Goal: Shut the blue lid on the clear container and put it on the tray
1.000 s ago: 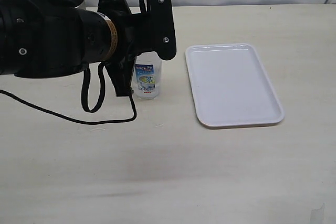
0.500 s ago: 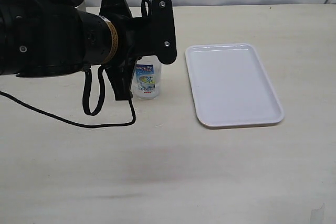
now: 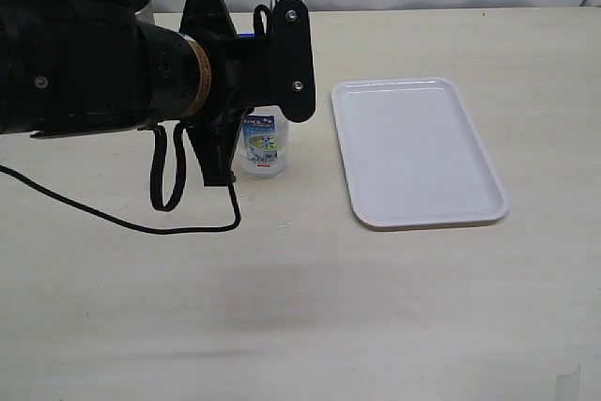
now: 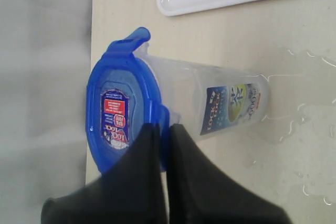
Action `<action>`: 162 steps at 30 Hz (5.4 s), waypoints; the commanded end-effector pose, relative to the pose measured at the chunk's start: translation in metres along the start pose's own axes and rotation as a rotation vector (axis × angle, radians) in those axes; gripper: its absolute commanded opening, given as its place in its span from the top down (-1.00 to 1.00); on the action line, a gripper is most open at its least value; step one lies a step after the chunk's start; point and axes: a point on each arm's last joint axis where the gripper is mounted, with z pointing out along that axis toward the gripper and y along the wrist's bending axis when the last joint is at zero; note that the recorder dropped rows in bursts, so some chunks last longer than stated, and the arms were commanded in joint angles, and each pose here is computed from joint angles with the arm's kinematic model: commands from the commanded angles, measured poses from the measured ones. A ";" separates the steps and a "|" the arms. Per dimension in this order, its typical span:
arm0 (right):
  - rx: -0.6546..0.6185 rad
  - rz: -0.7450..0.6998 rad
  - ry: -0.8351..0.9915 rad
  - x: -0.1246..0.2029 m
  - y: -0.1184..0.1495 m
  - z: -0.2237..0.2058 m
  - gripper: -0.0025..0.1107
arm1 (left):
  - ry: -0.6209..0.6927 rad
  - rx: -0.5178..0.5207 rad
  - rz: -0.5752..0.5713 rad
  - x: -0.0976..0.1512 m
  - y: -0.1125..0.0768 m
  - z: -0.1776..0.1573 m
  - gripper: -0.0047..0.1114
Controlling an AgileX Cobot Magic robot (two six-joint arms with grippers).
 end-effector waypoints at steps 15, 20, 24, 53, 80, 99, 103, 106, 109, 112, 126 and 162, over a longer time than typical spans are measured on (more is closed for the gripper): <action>-0.002 -0.005 -0.008 0.000 0.000 0.000 0.87 | -0.024 0.004 0.017 -0.002 0.000 -0.001 0.92; -0.002 -0.005 -0.008 0.000 0.000 0.000 0.87 | -0.003 0.011 0.008 0.000 -0.001 -0.001 0.92; -0.002 -0.005 -0.008 0.000 0.000 0.000 0.87 | -0.013 0.014 0.000 -0.001 -0.001 -0.001 0.92; -0.002 -0.005 -0.008 0.000 0.000 0.000 0.87 | -0.008 0.026 -0.004 -0.001 -0.002 -0.001 0.47; -0.002 -0.005 -0.008 0.000 0.000 0.000 0.87 | 0.302 0.027 -0.013 0.028 -0.002 -0.007 -0.10; -0.002 -0.005 -0.008 0.000 0.000 0.000 0.87 | -0.131 -0.324 -0.885 0.116 0.100 -0.063 0.92; -0.002 -0.005 -0.008 0.000 0.000 0.000 0.87 | -0.473 -0.377 -0.918 0.114 0.096 -0.065 0.92; -0.002 -0.005 -0.008 0.000 0.000 0.000 0.87 | -0.692 -0.378 -0.940 0.117 0.083 -0.061 0.92; -0.002 -0.005 -0.008 0.000 0.000 0.000 0.87 | -0.843 -0.370 -1.005 0.128 0.073 -0.053 0.92; -0.002 -0.005 -0.008 0.000 0.000 0.000 0.87 | -0.918 -0.331 -1.059 0.145 0.069 -0.040 0.92; -0.002 -0.005 -0.008 0.000 0.000 0.000 0.87 | -0.976 0.011 -0.828 0.159 0.042 0.044 0.92; -0.206 0.243 -0.748 -0.109 0.007 -0.012 0.87 | -0.868 0.072 -0.879 0.181 0.020 0.118 0.92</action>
